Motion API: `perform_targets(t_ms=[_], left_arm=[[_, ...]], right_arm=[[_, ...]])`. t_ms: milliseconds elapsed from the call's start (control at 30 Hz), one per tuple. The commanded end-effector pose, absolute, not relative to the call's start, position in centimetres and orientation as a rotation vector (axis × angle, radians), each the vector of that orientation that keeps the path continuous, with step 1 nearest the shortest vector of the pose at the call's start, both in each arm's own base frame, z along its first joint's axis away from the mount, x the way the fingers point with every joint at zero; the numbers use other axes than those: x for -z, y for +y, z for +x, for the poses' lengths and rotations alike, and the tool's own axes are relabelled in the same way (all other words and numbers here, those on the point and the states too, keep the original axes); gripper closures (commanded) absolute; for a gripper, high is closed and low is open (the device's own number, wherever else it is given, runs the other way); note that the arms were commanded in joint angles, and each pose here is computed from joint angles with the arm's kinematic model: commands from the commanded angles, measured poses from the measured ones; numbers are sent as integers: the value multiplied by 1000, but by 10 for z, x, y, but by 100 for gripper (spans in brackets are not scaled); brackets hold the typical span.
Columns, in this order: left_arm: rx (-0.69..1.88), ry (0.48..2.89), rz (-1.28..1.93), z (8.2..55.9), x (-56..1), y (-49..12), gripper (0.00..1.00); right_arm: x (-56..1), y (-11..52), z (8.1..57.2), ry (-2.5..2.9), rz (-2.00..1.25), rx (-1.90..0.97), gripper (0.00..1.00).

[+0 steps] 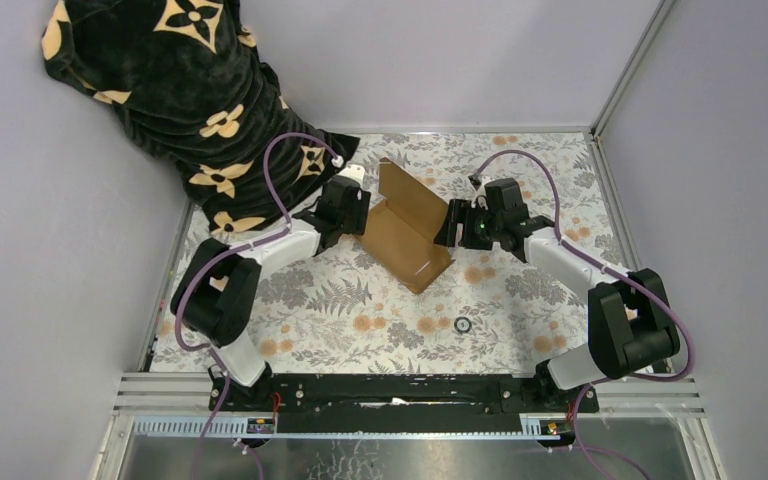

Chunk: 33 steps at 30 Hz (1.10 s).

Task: Fold the paper box

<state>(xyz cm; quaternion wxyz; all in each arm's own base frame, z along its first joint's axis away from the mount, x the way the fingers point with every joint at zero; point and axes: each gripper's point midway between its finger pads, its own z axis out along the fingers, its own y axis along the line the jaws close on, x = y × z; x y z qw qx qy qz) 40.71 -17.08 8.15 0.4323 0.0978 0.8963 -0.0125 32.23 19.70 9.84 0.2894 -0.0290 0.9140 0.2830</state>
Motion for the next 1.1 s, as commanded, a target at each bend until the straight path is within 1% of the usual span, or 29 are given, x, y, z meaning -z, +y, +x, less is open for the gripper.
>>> perform_targets(t_ms=[0,200,300,367,767,1067], left_arm=[[89,2162,281,427,-86,-190,33],[159,2143,355,440,-73,-211,38],[149,2136,382,446,-70,-214,45],[135,2136,392,451,-69,-214,48],[129,2159,453,468,-56,-222,53],[133,2179,449,468,-45,-219,56]], right_arm=[[-116,191,326,2410,-90,-725,21],[-125,183,316,2394,-85,-697,21],[-127,179,311,2388,-82,-683,21],[-127,176,310,2388,-79,-677,21],[-121,177,310,2398,-85,-689,21],[-112,180,312,2409,-88,-707,21]])
